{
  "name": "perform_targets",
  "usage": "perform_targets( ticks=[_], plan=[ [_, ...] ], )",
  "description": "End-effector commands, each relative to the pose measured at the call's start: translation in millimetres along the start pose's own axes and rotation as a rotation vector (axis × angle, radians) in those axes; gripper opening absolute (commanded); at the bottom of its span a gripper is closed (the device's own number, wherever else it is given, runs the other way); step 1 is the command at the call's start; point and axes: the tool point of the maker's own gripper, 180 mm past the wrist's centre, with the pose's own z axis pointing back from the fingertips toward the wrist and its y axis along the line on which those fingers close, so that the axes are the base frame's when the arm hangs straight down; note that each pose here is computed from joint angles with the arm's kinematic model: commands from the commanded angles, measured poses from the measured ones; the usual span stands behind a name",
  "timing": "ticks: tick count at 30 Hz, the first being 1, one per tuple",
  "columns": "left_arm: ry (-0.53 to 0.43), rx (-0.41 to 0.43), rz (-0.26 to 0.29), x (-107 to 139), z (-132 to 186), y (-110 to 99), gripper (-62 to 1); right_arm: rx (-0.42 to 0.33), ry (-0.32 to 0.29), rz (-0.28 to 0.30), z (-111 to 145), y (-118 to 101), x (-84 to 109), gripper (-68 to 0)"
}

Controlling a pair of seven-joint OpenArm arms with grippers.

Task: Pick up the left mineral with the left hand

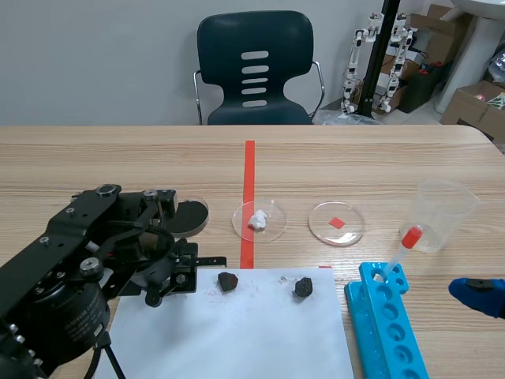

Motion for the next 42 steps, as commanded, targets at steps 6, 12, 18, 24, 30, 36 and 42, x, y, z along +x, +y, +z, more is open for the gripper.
perform_targets(
  ticks=[6, 12, 18, 24, 30, 36, 42],
  plan=[
    [0.016, 0.024, -0.002, -8, -5, 8, -52.3, -0.006, -0.03, -0.005, -1, -2, 7.0, 0.4],
    [-0.064, 0.02, -0.001, 6, 9, 12, -52.3, -0.006, -0.03, -0.005, -1, -2, 7.0, 0.4],
    [-0.212, 0.005, -0.001, 23, 37, 16, -52.3, -0.006, -0.03, -0.005, -1, -2, 7.0, 0.4],
    [-0.326, -0.008, -0.007, 32, 65, 21, -52.3, -0.006, -0.03, -0.005, -1, -2, 7.0, 0.4],
    [-0.514, -0.009, -0.037, 45, 100, 30, -52.3, -0.006, -0.031, -0.005, -1, -2, 7.1, 0.4],
    [-0.786, -0.007, -0.105, 56, 139, 37, -52.3, -0.006, -0.03, -0.005, -1, -2, 7.0, 0.4],
    [-1.002, -0.143, -0.284, 41, 179, 16, -52.3, -0.006, -0.03, -0.005, -1, -2, 7.0, 0.4]
  ],
)
